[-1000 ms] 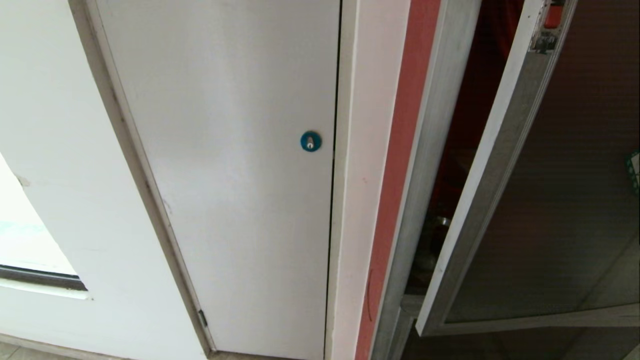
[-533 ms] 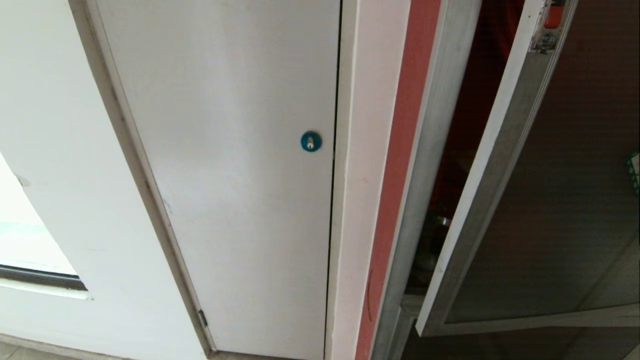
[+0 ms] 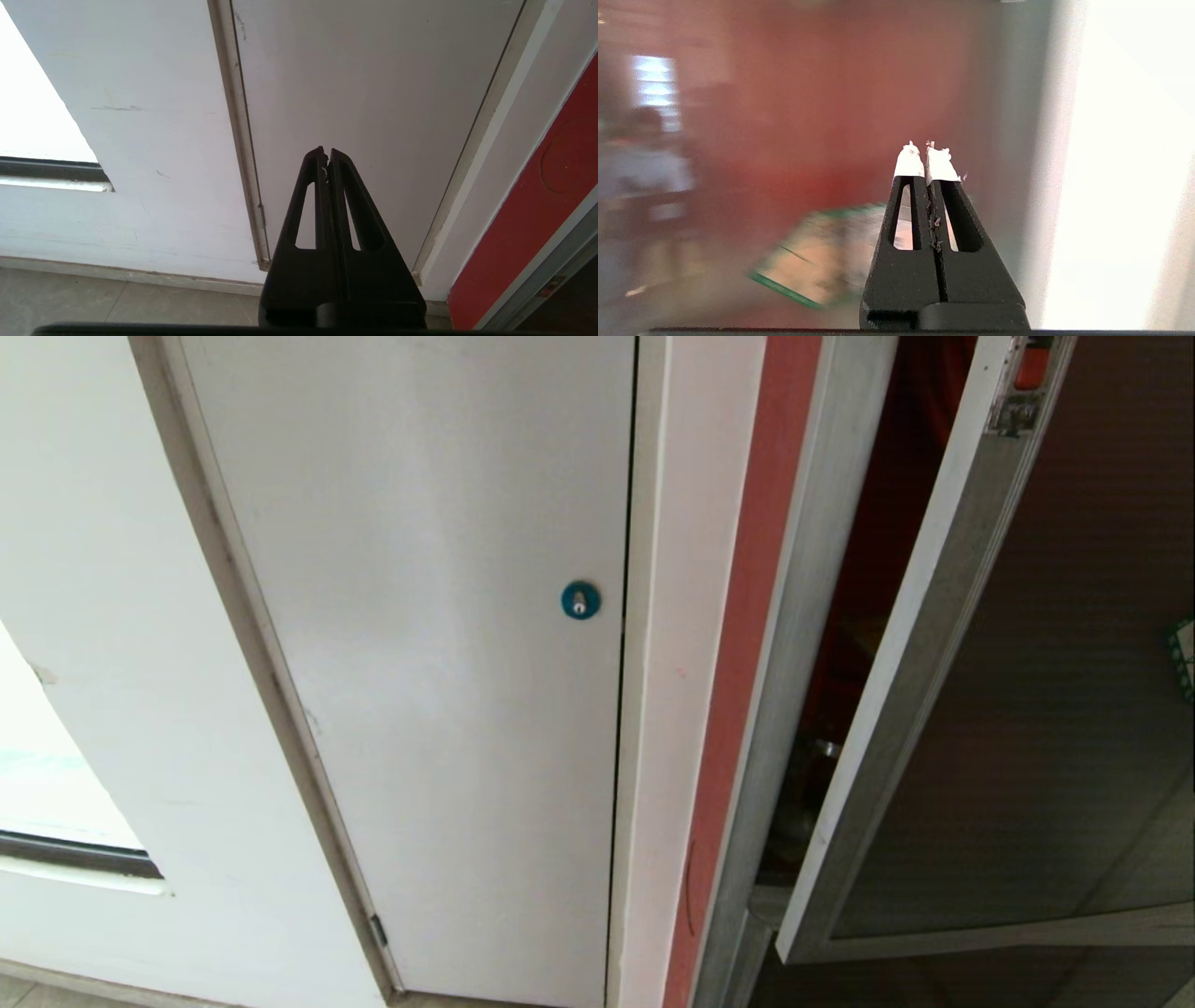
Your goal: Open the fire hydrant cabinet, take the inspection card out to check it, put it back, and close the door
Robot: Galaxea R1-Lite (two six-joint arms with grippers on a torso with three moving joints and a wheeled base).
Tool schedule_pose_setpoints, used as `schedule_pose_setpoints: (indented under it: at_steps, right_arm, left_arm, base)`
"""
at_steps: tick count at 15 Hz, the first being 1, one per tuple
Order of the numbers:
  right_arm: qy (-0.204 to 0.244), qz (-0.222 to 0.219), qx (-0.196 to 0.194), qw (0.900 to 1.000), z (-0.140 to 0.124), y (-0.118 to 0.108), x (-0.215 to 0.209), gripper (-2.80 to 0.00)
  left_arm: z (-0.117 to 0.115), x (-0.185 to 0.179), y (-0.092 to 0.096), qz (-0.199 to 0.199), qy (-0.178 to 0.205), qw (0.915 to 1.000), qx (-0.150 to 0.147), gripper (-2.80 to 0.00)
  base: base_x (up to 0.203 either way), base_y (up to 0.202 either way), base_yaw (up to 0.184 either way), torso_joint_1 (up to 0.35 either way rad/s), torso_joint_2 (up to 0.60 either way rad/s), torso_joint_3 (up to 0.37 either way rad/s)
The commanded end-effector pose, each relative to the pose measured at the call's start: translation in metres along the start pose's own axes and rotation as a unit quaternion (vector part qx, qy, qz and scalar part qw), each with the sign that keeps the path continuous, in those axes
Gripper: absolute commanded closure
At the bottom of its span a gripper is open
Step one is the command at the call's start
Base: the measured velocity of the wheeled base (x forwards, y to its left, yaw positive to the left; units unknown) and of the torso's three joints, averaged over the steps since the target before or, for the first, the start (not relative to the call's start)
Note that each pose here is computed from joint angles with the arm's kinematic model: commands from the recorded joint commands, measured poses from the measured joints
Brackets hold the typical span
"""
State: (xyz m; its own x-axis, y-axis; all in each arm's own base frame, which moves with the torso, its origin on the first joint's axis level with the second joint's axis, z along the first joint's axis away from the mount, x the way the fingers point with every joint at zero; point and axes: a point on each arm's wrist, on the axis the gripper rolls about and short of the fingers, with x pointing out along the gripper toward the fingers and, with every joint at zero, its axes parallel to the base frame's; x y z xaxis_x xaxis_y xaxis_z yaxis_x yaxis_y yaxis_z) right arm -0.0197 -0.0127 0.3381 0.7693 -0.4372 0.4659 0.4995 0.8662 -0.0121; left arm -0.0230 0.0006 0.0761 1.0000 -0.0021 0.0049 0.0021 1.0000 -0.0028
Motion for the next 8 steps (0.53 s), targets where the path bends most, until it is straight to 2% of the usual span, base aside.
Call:
schedule_pose_setpoints:
  at_steps: [1,5,6,8]
  right_arm:
    - [-0.024,-0.022,0.002,0.999,0.006,-0.02,-0.036,0.0]
    - [-0.007,0.022,-0.008,1.0,-0.016,-0.037,-0.086,0.0]
    - [0.0,0.04,-0.008,0.999,-0.026,-0.037,-0.093,0.0]
    - [0.015,0.103,-0.003,0.995,-0.055,-0.032,-0.105,0.0]
  left_arm:
    - [0.0,0.0,0.0,0.0,0.001,1.0,0.0,0.0]
    - [0.0,0.0,0.0,0.0,0.001,1.0,0.0,0.0]
    - [0.0,0.0,0.0,0.0,0.001,1.0,0.0,0.0]
    - [0.0,0.0,0.0,0.0,0.001,1.0,0.0,0.0]
  base:
    - [0.0,0.0,0.0,0.0,0.0,0.0]
    - [0.0,0.0,0.0,0.0,0.0,0.0]
    - [0.0,0.0,0.0,0.0,0.0,0.0]
    - [0.0,0.0,0.0,0.0,0.0,0.0]
